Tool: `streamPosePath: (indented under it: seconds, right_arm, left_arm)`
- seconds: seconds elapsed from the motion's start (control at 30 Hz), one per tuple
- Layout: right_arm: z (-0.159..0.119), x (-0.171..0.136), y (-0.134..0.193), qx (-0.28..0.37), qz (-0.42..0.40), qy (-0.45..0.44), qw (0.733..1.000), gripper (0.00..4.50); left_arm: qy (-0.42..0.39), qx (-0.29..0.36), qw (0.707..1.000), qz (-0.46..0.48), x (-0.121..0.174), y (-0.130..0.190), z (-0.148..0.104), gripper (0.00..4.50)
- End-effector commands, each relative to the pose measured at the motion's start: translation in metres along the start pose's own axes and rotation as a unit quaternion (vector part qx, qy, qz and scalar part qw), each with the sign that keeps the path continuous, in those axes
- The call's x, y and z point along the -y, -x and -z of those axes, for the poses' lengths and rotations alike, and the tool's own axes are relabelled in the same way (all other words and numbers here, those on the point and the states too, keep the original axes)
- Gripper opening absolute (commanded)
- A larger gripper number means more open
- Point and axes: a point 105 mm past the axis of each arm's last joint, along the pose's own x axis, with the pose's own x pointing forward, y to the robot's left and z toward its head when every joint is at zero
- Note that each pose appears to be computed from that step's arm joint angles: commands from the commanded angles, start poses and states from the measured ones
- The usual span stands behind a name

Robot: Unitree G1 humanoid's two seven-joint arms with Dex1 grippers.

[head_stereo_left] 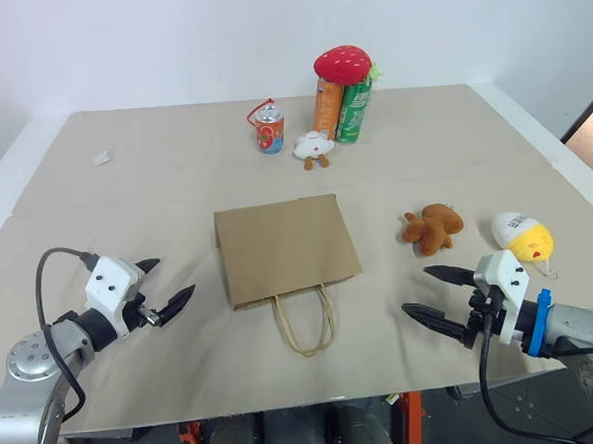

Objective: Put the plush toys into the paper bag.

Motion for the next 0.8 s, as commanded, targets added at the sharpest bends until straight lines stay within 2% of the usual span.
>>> streamPosePath:
  seconds: [0.03, 0.27, 0.4, 0.53, 0.6, 0.7, 0.8]
  right_arm:
    - [-0.016, 0.002, 0.002, 0.024, 0.002, 0.011, 1.000, 4.50]
    - [-0.023, 0.005, 0.000, 0.069, 0.007, -0.040, 0.997, 4.50]
    - [-0.023, 0.001, 0.003, 0.072, -0.021, -0.024, 0.997, 4.50]
    - [-0.012, 0.002, 0.014, 0.053, -0.026, -0.023, 0.998, 4.50]
    - [-0.010, 0.003, 0.017, 0.049, -0.025, -0.019, 0.998, 4.50]
    - [-0.018, -0.001, 0.017, 0.061, -0.043, -0.001, 0.997, 4.50]
    - [-0.047, -0.026, 0.003, 0.084, -0.123, 0.037, 0.988, 4.50]
  left_arm:
    - [-0.026, 0.021, 0.999, -0.005, 0.001, -0.002, -0.012, 4.33]
    - [-0.004, 0.058, 0.998, 0.008, 0.005, -0.007, -0.022, 4.33]
    - [0.015, 0.077, 0.997, 0.000, 0.000, -0.006, -0.025, 4.33]
    - [0.010, 0.062, 0.998, -0.017, -0.010, 0.000, -0.017, 4.33]
    - [-0.007, 0.057, 0.998, -0.024, -0.015, 0.002, -0.017, 4.33]
    - [-0.066, 0.071, 0.995, -0.005, -0.016, 0.001, -0.036, 4.33]
    - [-0.152, 0.101, 0.982, 0.056, -0.003, -0.014, -0.064, 4.33]
